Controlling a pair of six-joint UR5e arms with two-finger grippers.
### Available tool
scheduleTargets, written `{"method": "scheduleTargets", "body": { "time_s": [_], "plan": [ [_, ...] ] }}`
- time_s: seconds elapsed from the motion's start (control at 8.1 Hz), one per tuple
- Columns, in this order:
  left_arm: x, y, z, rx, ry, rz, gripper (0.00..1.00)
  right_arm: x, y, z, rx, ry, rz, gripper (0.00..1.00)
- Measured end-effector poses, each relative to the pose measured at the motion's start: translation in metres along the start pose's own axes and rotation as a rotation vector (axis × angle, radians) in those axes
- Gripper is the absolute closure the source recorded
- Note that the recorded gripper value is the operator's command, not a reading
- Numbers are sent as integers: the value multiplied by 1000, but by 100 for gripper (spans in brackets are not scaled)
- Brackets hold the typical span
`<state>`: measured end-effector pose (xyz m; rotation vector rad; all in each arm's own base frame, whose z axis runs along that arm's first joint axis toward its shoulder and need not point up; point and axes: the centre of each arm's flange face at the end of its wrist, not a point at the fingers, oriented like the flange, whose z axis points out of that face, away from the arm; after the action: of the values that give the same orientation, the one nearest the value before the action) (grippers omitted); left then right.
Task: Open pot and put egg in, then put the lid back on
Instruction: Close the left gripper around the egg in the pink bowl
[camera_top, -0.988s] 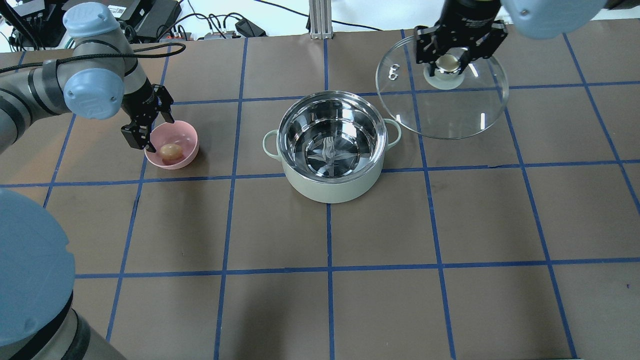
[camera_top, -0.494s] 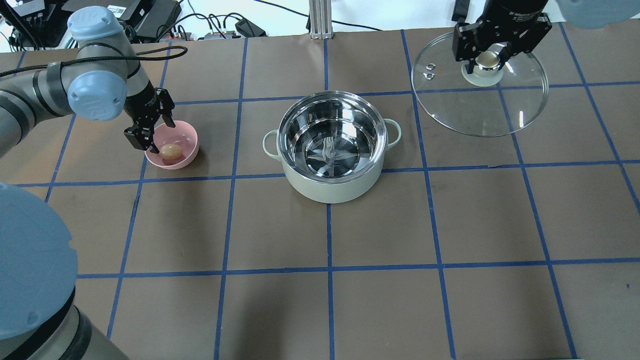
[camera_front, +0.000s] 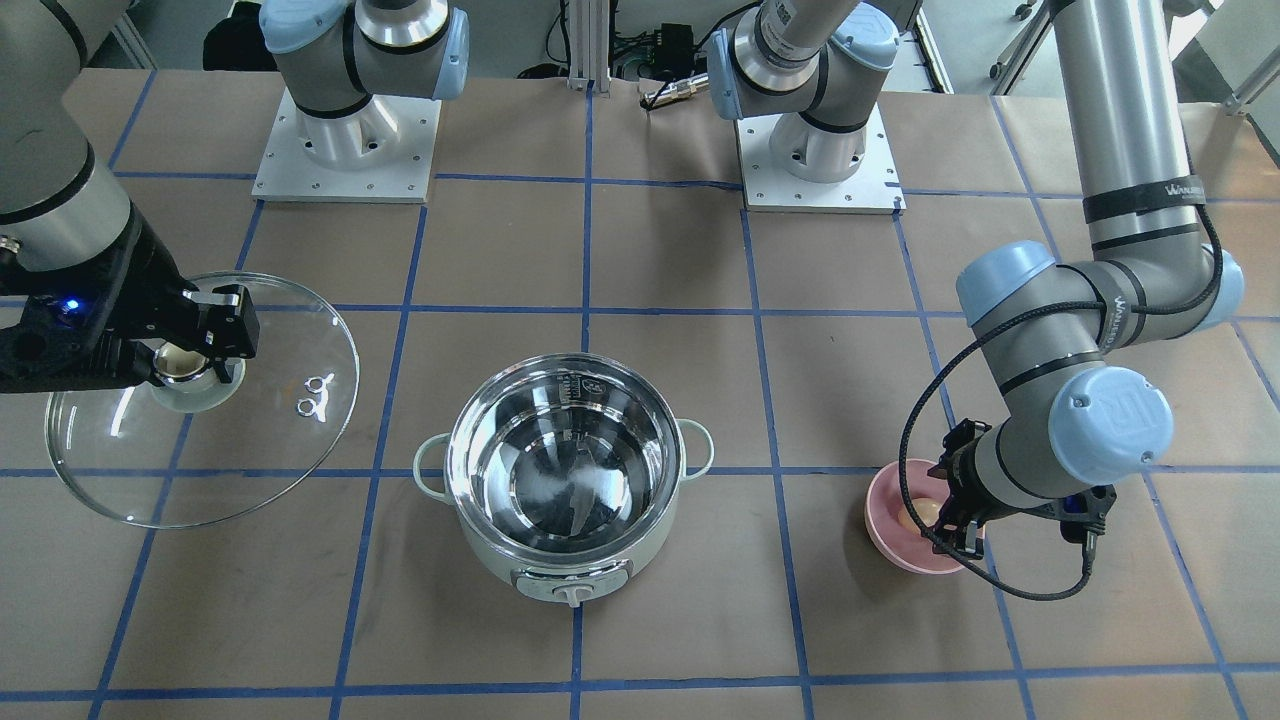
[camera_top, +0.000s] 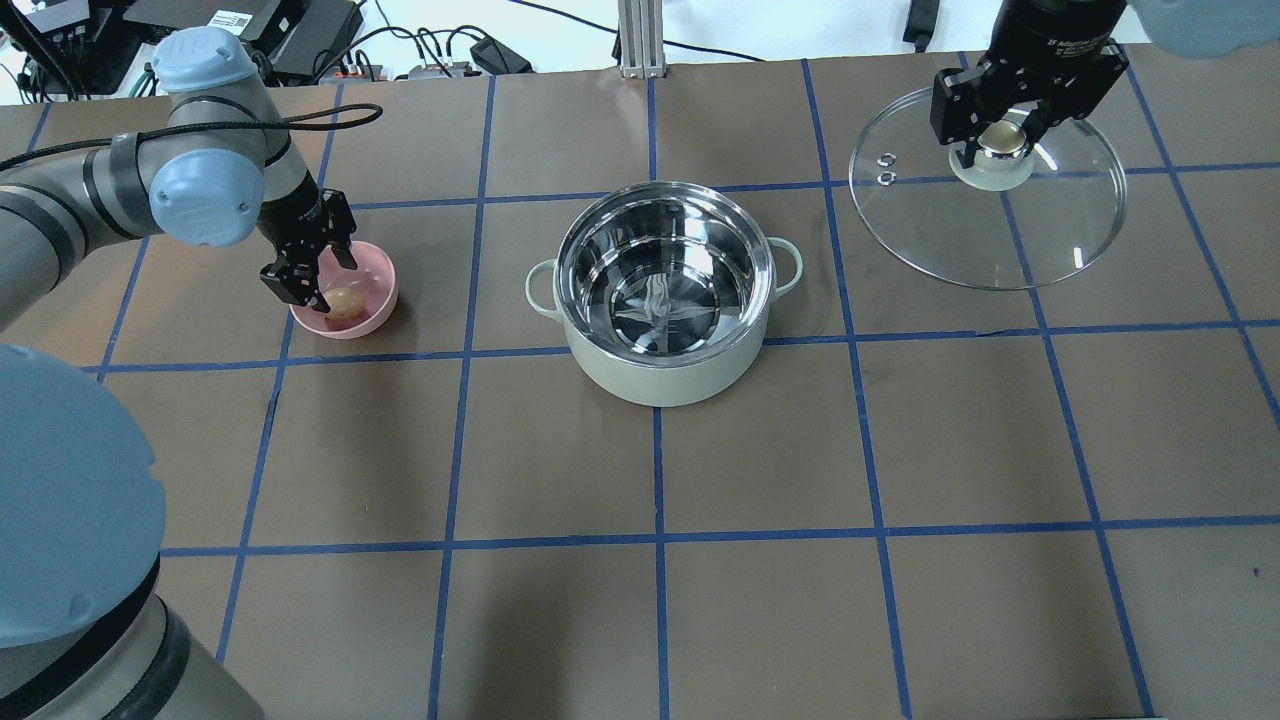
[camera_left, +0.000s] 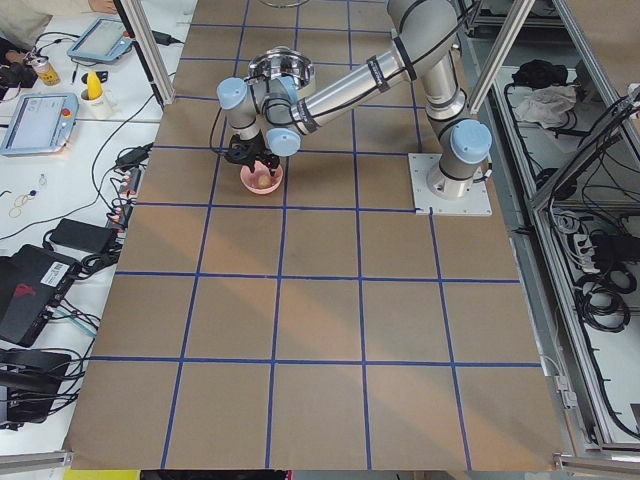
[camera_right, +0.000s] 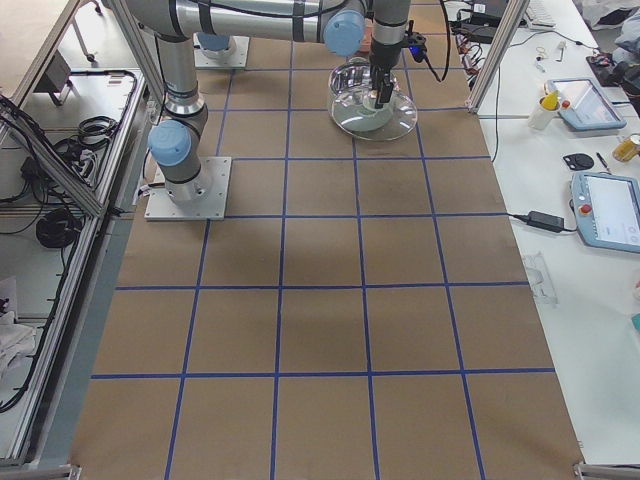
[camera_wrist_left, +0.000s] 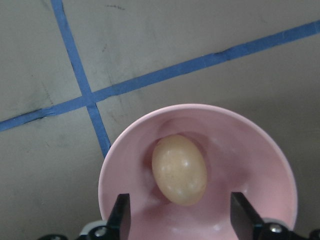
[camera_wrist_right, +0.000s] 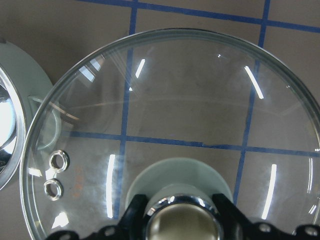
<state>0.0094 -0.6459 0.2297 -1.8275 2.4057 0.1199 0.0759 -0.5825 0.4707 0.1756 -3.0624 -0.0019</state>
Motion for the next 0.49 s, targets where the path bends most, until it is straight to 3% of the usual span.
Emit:
{"method": "scheduleTargets", "body": {
  "time_s": [0.49],
  "plan": [
    [4,-1,14,-12,-13,-25,25,2,1,3,-18,15,-4,100]
  ]
}}
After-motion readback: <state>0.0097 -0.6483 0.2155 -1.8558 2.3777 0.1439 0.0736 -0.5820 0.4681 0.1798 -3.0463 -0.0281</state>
